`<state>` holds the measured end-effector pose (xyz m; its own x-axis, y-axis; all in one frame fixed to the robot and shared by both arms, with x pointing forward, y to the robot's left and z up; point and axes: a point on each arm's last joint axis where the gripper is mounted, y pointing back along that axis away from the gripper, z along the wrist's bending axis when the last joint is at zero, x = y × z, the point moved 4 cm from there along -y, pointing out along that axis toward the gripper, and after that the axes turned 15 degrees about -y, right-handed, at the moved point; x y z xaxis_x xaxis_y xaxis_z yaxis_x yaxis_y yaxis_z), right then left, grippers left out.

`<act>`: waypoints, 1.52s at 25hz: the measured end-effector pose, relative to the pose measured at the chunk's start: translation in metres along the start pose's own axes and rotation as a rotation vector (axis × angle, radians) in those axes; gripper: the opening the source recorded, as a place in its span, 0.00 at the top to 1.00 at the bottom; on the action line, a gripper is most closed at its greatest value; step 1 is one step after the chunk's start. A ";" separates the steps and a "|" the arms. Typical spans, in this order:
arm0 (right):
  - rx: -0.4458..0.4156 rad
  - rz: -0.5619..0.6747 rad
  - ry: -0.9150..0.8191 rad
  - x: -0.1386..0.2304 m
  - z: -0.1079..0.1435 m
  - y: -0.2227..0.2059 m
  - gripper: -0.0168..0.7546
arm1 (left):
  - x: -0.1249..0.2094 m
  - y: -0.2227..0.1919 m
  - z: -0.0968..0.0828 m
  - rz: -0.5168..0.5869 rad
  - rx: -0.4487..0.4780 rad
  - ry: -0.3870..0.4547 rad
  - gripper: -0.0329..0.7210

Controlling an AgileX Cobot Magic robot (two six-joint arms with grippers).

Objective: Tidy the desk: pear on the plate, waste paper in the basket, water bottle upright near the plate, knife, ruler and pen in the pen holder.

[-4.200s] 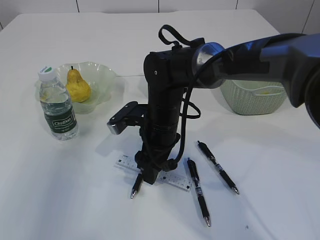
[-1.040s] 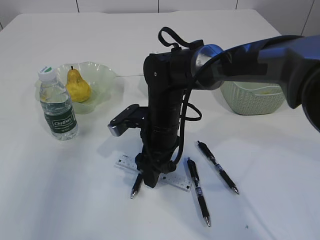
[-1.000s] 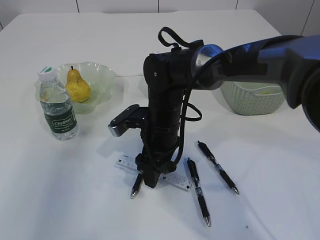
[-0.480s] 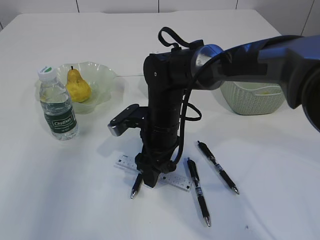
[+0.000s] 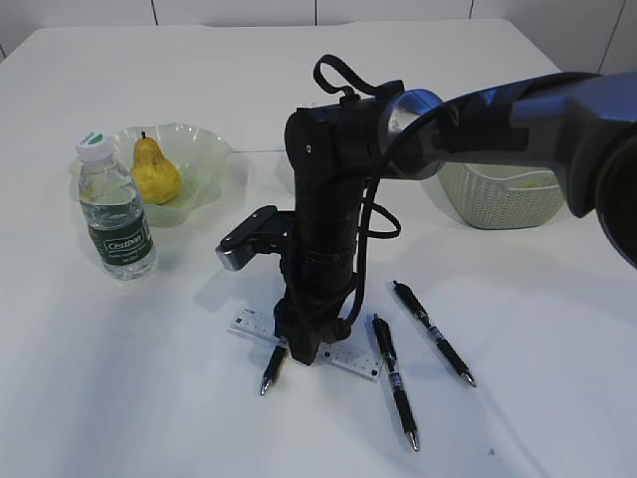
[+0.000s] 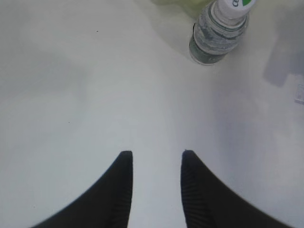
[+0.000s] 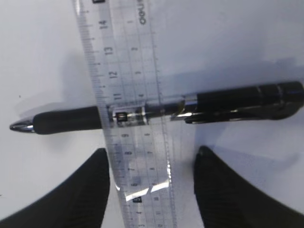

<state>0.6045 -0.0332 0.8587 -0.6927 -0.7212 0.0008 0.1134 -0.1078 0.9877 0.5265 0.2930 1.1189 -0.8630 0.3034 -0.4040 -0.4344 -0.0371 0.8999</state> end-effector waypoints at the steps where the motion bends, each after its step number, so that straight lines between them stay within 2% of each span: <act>1: 0.000 0.002 0.000 0.000 0.000 0.000 0.39 | 0.000 0.000 0.000 0.000 0.000 0.000 0.64; 12: -0.005 0.008 0.001 0.001 0.000 -0.001 0.58 | 0.000 0.000 0.000 0.000 0.000 0.000 0.64; 38: -0.050 0.022 -0.046 -0.002 0.006 0.001 0.59 | 0.000 0.000 0.000 0.000 0.000 0.000 0.64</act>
<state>0.6020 -0.0280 0.8604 -0.7216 -0.6916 0.0306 0.1635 -0.1274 0.9783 0.5265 0.2930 1.1189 -0.8630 0.3034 -0.4040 -0.4344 -0.0371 0.8999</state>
